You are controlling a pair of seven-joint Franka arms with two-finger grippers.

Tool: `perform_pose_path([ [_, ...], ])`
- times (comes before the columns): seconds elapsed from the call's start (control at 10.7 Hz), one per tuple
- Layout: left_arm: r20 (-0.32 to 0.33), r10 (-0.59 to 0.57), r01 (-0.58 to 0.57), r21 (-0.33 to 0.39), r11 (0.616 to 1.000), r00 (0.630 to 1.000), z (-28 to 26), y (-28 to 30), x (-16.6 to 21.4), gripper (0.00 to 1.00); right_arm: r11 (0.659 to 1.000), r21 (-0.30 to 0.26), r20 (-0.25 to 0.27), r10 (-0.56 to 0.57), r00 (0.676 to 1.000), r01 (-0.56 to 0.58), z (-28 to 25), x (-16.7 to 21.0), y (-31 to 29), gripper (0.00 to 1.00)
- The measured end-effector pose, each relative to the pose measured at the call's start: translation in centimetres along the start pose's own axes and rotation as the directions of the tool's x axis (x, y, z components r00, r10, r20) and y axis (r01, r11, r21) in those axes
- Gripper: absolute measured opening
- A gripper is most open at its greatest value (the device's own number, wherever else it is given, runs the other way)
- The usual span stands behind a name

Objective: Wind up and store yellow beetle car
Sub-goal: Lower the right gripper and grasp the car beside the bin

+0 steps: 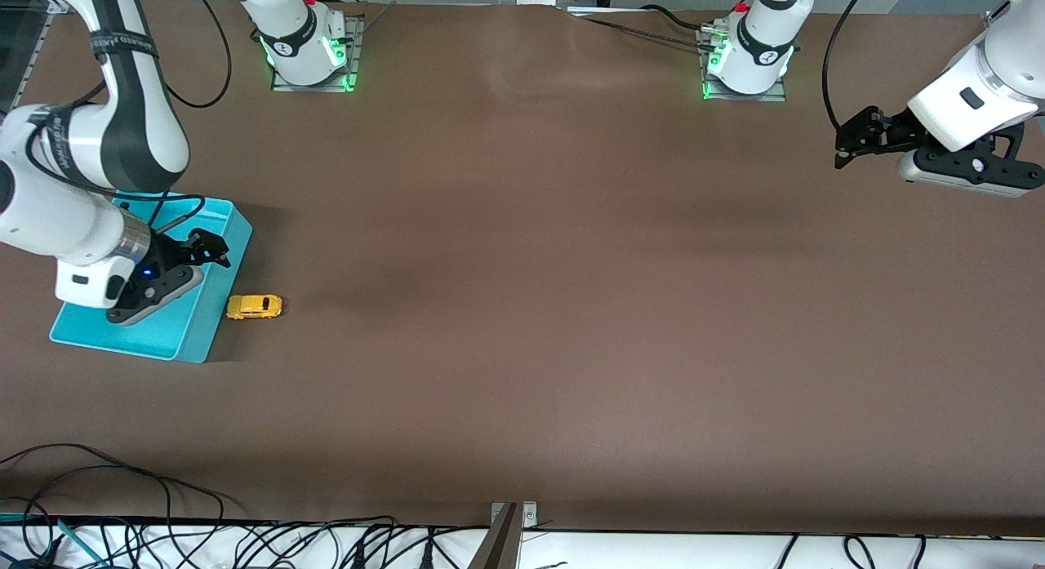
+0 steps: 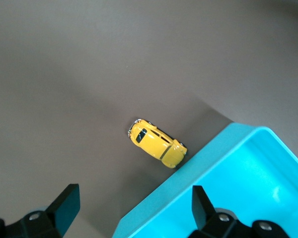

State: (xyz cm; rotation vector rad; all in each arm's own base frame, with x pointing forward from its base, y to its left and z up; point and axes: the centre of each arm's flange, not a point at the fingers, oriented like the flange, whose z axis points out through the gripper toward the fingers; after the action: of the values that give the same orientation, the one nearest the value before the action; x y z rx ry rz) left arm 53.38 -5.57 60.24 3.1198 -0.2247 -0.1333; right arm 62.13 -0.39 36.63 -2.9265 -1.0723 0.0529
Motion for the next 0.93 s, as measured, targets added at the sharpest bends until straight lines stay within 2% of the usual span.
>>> perform_pose_path([
  [0.28, 0.000, -0.036, 0.036, -0.002, 0.999, 0.999, 0.0, -0.7, 0.1, 1.00, 0.977, -0.010, -0.005, -0.214, 0.977, 0.213, 3.9, -0.2, 0.5, 1.00],
  [0.56, 0.002, -0.033, 0.033, -0.002, 0.999, 0.999, 0.1, -0.6, 0.2, 1.00, 0.914, -0.021, -0.006, -0.406, 0.914, 0.406, 8.2, -0.8, 1.2, 1.00],
  [0.93, 0.002, -0.027, 0.027, -0.002, 1.000, 1.000, 0.1, -0.3, 0.2, 1.00, 0.839, -0.058, -0.013, -0.543, 0.840, 0.542, 13.7, -1.7, 0.2, 1.00],
])
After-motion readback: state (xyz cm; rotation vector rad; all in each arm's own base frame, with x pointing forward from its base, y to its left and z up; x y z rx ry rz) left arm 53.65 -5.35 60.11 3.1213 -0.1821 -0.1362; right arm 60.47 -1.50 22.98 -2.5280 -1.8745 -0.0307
